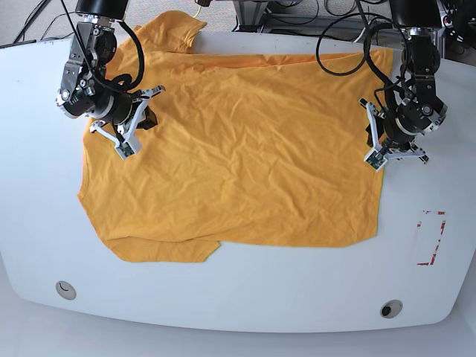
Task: Layout the t-shirt on the table in an organized manner, then fold the t-shirt properly
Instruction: 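Lower both grippers onto the shirt body and pinch the fabric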
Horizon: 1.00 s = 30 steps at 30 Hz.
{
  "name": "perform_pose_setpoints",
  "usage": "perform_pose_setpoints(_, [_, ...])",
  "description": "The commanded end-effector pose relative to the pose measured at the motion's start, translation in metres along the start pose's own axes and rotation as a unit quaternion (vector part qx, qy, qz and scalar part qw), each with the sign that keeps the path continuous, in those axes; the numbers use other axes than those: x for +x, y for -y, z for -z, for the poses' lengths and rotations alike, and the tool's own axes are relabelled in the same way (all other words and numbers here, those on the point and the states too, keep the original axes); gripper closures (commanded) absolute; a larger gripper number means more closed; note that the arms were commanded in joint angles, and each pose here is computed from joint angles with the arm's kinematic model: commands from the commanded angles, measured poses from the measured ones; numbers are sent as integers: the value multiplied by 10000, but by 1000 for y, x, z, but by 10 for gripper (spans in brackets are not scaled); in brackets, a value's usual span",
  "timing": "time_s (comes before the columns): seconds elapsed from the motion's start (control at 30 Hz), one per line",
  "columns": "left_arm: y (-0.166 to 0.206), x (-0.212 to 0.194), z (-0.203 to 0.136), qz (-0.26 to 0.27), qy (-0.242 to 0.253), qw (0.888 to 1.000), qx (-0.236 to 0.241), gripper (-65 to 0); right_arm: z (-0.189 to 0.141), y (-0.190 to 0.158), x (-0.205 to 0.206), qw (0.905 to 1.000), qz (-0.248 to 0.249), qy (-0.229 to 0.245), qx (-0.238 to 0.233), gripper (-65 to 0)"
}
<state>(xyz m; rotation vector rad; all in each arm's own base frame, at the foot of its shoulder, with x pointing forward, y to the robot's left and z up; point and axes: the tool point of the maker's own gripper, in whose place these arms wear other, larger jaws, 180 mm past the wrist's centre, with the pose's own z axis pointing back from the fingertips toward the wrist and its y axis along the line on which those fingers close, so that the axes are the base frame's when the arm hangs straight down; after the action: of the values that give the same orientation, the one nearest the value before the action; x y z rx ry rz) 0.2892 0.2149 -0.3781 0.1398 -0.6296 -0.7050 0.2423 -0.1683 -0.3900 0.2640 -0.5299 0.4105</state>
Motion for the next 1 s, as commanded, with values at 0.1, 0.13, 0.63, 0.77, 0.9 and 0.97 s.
perform_pose_setpoints(0.1, [-9, 11, -2, 14, 229, 9997, 97, -10, -6, 13, 4, 9993, -199, -34, -304, -43])
perform_pose_setpoints(0.13, [-8, 8, 0, -9, 189, 9998, 69, -6, -6, 15, 2, 9991, -209, -83, -365, -43])
perform_pose_setpoints(0.63, [-5, -18, 46, -428, -372, 9975, -424, -7, 27, 21, -31, 9989, 293, -303, -213, -41])
perform_pose_setpoints(0.77, [-8, -10, 55, -375, -397, 9972, -506, -7, 34, 24, -32, 9986, 408, -305, -149, -41])
perform_pose_setpoints(0.9, [-14, 4, 59, -279, -317, 9978, -502, -7, 39, 26, -30, 9983, 484, -304, -109, -41])
perform_pose_setpoints(0.97, [-17, 10, 61, -257, -284, 9981, -489, -8, 41, 29, -25, 9983, 498, -275, -104, -41])
